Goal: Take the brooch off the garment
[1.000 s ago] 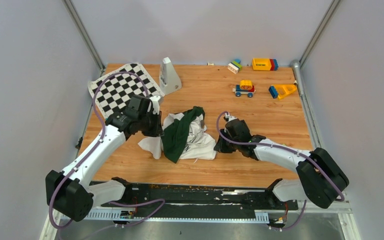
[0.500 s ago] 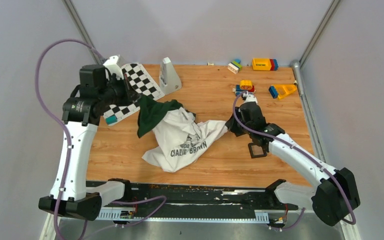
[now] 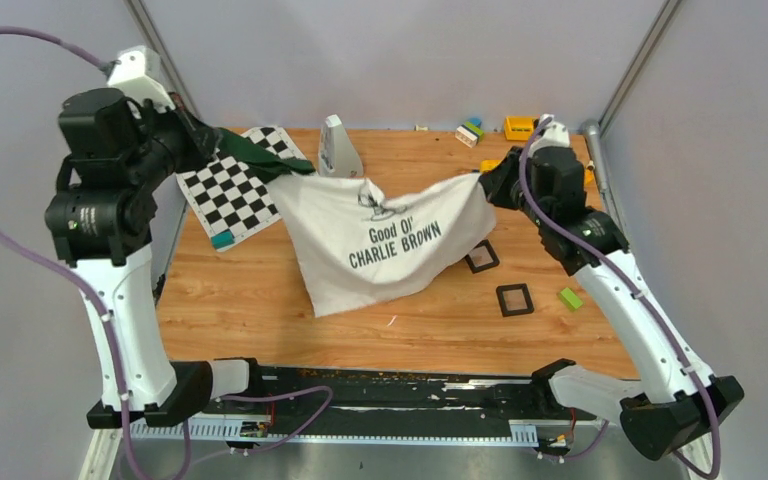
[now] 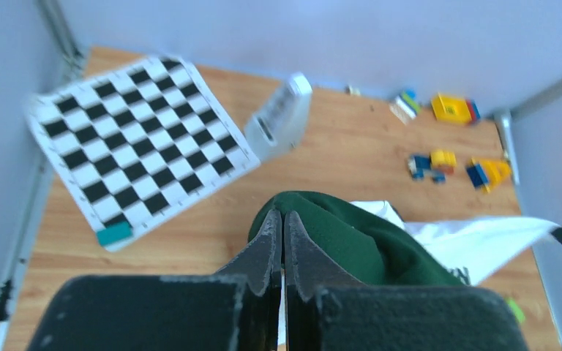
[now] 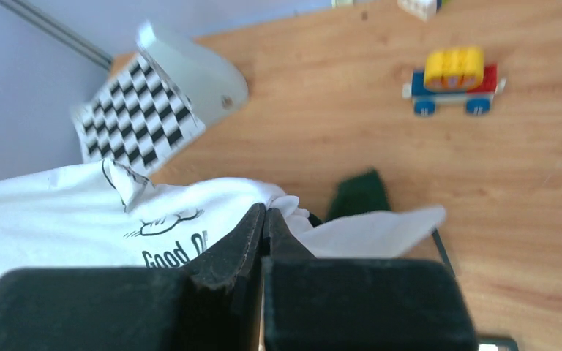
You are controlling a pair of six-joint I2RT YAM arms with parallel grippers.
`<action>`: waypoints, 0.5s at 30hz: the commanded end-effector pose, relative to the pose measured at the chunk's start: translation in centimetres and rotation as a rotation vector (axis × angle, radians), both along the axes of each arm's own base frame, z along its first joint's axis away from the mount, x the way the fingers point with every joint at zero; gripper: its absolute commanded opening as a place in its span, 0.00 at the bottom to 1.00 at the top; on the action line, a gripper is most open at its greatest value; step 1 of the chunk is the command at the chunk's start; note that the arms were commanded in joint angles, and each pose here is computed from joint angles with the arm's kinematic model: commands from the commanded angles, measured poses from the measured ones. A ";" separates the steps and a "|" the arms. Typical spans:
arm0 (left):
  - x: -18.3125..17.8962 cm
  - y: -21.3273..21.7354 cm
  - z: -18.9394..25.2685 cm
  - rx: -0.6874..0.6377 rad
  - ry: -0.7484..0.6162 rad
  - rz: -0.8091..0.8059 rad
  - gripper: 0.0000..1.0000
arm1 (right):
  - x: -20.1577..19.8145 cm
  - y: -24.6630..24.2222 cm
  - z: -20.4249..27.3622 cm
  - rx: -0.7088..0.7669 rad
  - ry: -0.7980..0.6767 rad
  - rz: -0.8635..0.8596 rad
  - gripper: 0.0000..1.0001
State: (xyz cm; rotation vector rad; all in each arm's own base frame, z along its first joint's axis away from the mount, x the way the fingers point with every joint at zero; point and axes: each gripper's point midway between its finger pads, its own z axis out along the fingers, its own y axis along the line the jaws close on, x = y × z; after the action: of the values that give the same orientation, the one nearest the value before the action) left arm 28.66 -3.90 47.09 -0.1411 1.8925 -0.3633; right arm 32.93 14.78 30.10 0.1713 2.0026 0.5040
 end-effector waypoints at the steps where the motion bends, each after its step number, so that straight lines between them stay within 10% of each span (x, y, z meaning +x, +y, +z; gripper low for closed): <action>1: -3.9 4.7 6.2 0.056 -0.198 0.272 0.00 | -1.0 -2.9 9.8 0.025 -0.219 -0.089 0.00; 8: -10.6 7.6 8.9 0.047 -0.399 0.462 0.00 | -5.8 -4.1 14.6 0.144 -0.357 -0.071 0.00; 15: -8.2 5.0 2.8 0.057 -0.214 0.299 0.00 | -6.6 -2.7 8.1 0.162 -0.209 -0.005 0.00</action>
State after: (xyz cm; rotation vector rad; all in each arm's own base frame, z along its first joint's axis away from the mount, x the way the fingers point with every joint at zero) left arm 15.81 2.25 53.54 -0.3692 1.4860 -0.0730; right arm 25.23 10.54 42.28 0.2145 1.6339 0.6192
